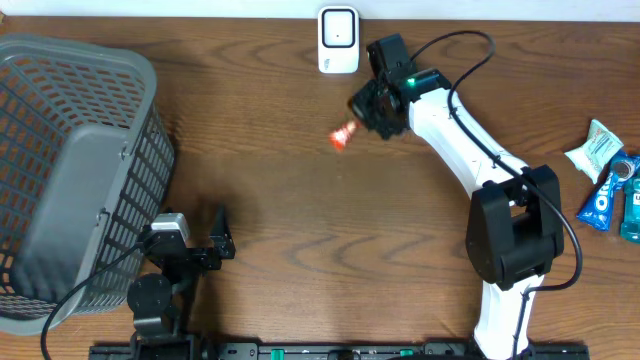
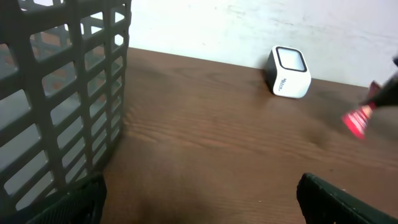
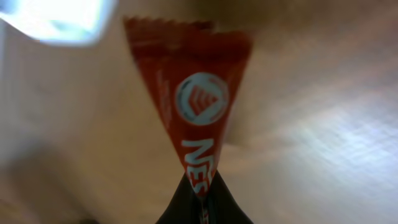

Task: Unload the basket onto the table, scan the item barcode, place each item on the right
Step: 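Lift the Nescafé stick and carry it to the scanner, then hold the Nescafé stick in front of the scanner window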

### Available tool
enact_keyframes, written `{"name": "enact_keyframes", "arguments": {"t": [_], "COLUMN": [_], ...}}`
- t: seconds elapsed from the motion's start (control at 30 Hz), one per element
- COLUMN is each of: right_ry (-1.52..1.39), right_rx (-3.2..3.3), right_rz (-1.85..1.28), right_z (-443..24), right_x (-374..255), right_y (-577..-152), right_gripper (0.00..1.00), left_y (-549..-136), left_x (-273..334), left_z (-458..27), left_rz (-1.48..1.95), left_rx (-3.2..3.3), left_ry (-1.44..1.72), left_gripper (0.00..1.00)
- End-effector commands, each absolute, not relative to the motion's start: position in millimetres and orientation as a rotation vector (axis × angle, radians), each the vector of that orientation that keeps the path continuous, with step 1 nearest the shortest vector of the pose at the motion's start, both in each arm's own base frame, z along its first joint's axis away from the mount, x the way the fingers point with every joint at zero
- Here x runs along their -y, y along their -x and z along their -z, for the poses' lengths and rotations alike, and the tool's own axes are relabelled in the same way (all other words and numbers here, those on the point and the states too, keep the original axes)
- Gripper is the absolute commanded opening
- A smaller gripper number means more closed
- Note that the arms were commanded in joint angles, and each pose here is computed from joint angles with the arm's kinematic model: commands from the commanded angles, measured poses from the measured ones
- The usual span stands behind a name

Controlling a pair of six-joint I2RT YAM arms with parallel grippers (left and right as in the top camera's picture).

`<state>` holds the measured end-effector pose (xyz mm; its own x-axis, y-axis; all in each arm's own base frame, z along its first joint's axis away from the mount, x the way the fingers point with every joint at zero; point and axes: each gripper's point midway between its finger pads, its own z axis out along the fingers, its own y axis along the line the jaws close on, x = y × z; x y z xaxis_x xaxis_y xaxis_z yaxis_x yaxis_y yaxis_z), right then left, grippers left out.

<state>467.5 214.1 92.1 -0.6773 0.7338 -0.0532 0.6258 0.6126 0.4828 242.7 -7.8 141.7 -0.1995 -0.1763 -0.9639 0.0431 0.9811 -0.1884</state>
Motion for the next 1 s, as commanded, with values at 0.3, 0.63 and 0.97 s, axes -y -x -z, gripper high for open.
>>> {"name": "enact_keyframes", "arguments": {"t": [0.3, 0.63, 0.97], "right_ry": [-1.365, -1.409, -1.485], "right_rx": [-1.998, -1.854, -1.839], "right_rz": [-0.862, -1.005, -0.964], "right_z": [-121.9, -107.7, -129.9], "right_x": [-202.7, -216.7, -195.7], "right_y": [-571.3, -651.6, -669.1], "right_gripper": [0.02, 0.02, 0.02], "left_y": [-241.7, -241.7, -241.7], "left_x": [7.7, 7.7, 7.7], "left_z": [-127.3, -127.3, -127.3], "left_rz": [0.196, 0.196, 0.196], "left_rx": [-1.8, -1.8, -1.8], "left_ry": [0.098, 0.098, 0.098], "left_gripper": [0.98, 0.98, 0.98]}}
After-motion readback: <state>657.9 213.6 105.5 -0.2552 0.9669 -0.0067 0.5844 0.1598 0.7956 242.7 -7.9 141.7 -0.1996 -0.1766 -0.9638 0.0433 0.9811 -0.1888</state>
